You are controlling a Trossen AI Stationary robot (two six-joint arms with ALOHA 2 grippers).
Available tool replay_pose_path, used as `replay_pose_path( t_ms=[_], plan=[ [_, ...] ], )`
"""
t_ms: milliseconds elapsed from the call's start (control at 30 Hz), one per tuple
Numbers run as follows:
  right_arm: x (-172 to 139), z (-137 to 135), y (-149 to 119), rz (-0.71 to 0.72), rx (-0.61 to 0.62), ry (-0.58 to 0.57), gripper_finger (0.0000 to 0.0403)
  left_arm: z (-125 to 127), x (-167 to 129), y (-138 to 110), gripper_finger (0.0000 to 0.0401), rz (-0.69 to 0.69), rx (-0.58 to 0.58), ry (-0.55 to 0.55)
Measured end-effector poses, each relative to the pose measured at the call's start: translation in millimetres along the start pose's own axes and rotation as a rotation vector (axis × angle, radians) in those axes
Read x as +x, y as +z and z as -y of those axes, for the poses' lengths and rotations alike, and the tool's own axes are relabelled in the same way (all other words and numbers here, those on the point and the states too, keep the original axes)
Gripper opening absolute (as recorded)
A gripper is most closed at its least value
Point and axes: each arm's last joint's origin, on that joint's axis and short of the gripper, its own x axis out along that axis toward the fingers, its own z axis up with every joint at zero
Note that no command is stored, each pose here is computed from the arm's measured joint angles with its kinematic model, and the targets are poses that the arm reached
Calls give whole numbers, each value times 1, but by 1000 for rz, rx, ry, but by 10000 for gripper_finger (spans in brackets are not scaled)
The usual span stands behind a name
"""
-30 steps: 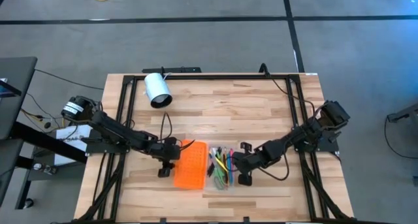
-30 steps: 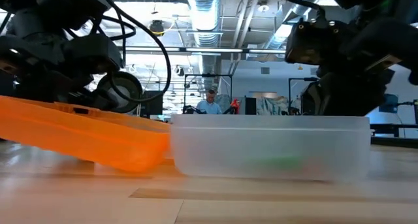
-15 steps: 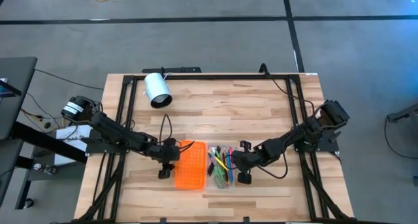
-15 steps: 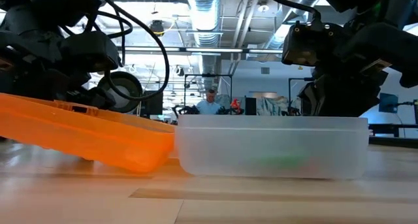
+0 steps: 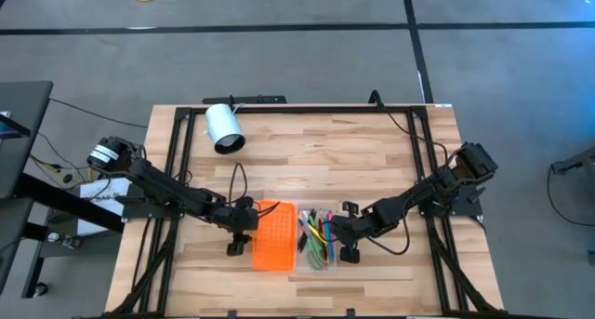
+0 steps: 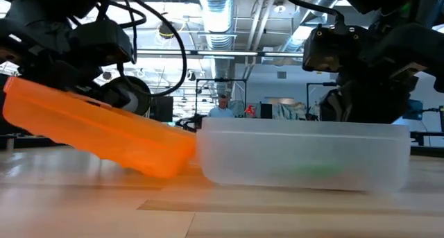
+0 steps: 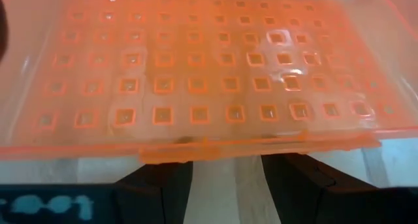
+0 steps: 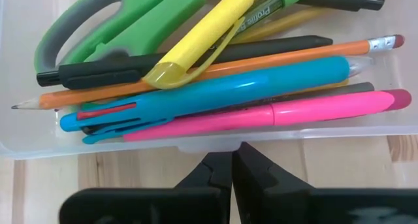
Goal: Pick & place school supplies into a supply box
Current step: Close the orange supply box
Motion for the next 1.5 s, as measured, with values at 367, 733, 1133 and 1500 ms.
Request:
replay_pose_path(
  t_ms=[367, 733, 1133, 1500],
  plan=[
    [0, 0, 1, 5, 2, -2, 0, 3, -4, 13, 169, -5, 30, 35],
    [0, 1, -1, -7, 0, -8, 0, 0, -20, 23, 169, 4, 42, 61],
    [0, 2, -2, -26, -1, -19, 0, -5, -43, 34, 169, 108, 21, 72],
    [0, 2, -2, -20, -5, -19, 0, -3, -45, 44, 169, 217, 32, 55]
  ],
)
